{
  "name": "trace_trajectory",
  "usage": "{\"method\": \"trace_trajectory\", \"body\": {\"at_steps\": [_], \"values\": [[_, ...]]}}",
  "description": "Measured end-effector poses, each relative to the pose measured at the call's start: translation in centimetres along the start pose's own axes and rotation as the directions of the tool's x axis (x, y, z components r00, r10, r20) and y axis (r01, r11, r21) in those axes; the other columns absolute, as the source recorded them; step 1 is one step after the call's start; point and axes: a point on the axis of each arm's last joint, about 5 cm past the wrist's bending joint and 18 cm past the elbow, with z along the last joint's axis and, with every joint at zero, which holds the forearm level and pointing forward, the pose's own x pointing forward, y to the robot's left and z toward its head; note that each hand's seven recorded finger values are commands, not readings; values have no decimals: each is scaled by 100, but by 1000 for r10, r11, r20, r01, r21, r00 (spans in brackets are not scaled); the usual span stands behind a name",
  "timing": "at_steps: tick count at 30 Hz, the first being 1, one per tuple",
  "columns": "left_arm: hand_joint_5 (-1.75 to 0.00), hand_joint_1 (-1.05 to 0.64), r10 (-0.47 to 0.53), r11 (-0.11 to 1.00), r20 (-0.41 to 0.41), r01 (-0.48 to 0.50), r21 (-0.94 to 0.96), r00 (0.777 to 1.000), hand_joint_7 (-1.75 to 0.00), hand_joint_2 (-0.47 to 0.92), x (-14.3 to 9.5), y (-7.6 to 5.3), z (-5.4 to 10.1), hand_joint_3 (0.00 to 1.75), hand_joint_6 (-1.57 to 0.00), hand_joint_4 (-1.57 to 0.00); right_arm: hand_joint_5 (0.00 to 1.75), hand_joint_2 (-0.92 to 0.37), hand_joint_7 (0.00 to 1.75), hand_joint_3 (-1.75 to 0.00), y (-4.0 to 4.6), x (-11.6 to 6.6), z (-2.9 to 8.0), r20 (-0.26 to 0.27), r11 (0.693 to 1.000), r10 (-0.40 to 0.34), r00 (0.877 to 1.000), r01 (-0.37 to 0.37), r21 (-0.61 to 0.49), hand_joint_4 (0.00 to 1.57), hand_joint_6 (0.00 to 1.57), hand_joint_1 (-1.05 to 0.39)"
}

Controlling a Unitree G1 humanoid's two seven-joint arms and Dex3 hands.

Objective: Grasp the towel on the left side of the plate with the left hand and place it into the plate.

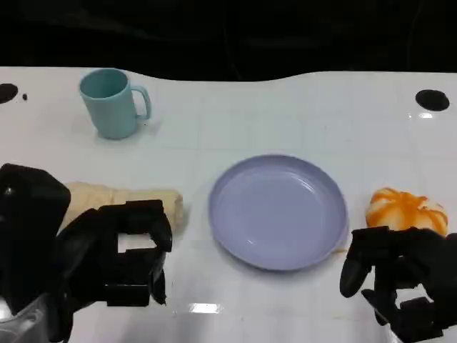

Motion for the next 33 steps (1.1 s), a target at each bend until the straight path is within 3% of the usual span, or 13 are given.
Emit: {"method": "trace_trajectory", "body": {"at_steps": [12,15,19,23,28,33], "values": [[-175,-9,-2,1000,9,2,5,1000,-167,42,-1,3,5,141,-78,-87,167,-58,145,-107,0,-1,1,1,1000,0,1000,0,-1,70,68,3],[-169,-9,-3,1000,32,2,12,999,-146,48,-3,7,13,130,-74,-74,168,-58,145,-106,0,0,1,1,1000,0,1000,0,0,70,68,3],[-145,-11,12,999,106,-17,46,994,-102,49,-12,19,44,118,-68,-63,169,-58,146,-106,2,1,2,1,1000,0,1000,0,0,70,68,3],[-112,-22,42,991,168,-62,118,985,-47,65,-11,29,33,78,-66,-54,169,-58,145,-106,8,5,6,1,1000,-2,1000,2,0,69,68,4],[-86,-26,77,951,230,-141,275,970,-21,88,1,60,21,32,-63,-49,169,-58,145,-105,18,23,23,7,1000,1,1000,-1,3,69,68,4],[-75,-32,92,886,285,-209,415,954,-10,92,17,104,59,21,-51,-33,170,-58,144,-105,27,58,61,21,1000,4,1000,-4,-12,69,68,3]]}}
